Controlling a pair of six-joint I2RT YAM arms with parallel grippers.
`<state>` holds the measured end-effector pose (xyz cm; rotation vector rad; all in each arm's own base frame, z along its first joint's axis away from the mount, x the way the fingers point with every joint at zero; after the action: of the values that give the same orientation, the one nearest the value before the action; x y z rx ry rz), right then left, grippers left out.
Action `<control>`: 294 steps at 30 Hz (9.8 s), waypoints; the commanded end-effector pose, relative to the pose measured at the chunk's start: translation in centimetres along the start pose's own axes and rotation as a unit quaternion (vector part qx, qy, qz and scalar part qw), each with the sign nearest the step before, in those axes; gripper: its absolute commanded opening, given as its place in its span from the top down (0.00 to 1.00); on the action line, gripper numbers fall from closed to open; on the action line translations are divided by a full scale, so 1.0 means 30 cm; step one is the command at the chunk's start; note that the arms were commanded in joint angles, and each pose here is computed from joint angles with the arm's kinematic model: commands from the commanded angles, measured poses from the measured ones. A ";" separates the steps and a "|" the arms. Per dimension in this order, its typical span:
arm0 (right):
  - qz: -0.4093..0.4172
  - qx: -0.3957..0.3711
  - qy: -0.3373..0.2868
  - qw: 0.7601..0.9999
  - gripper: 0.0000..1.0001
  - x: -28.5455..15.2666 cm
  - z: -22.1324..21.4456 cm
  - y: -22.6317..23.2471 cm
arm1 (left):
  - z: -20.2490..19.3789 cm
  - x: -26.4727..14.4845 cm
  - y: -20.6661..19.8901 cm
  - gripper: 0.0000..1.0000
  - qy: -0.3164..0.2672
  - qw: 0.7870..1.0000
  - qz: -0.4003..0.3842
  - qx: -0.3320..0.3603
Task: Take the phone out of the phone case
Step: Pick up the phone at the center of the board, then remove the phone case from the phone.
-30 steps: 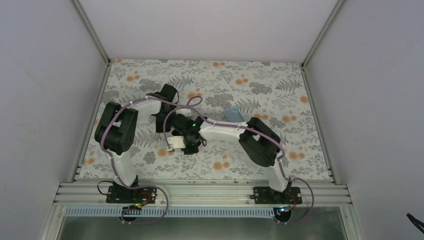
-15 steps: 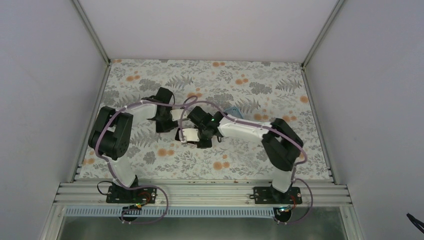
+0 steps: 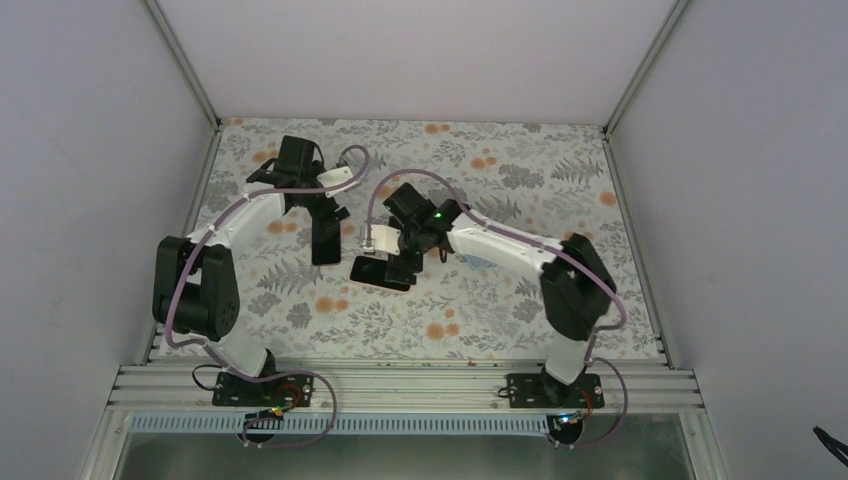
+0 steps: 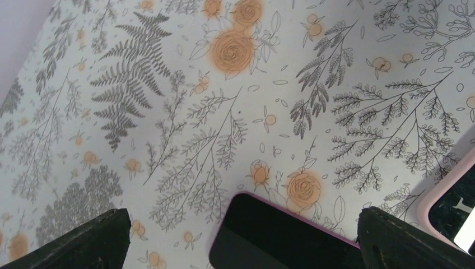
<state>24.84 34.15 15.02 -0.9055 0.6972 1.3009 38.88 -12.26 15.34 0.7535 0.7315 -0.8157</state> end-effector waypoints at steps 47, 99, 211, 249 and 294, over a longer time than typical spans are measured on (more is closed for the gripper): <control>0.007 0.073 0.091 0.993 0.34 0.270 -0.121 -0.038 | -0.074 -0.174 -0.060 0.00 -0.042 0.977 -0.030 -0.205; -0.019 0.127 -0.175 0.976 0.00 -0.443 -0.035 -0.361 | 0.314 -0.417 -0.107 0.98 -0.273 0.943 -0.193 -0.001; 0.002 0.078 -0.193 0.978 0.19 -0.471 -0.165 -0.305 | 0.424 -0.460 -0.325 0.98 -0.270 0.929 -0.247 0.052; -0.022 0.078 -0.194 0.978 0.22 -0.430 -0.127 -0.409 | 0.440 -0.457 -0.349 0.98 -0.272 0.921 -0.275 0.050; -0.010 0.038 -0.163 0.986 0.15 -0.539 -0.166 -0.343 | 0.420 -0.495 -0.425 0.98 -0.265 0.901 -0.333 0.087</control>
<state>37.97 22.21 26.22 -0.5970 0.4978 1.2533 24.28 -22.70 28.34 0.3866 0.5182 -1.6420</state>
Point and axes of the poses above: each gripper's point midway between its finger pads, its own x axis out along the fingers, its own y axis along the line the jaws close on, z = x × y, the point moved 3 cm from there along -x, back along the fingers, and after that the axes turned 2 degrees about x, right-handed, at the moved point
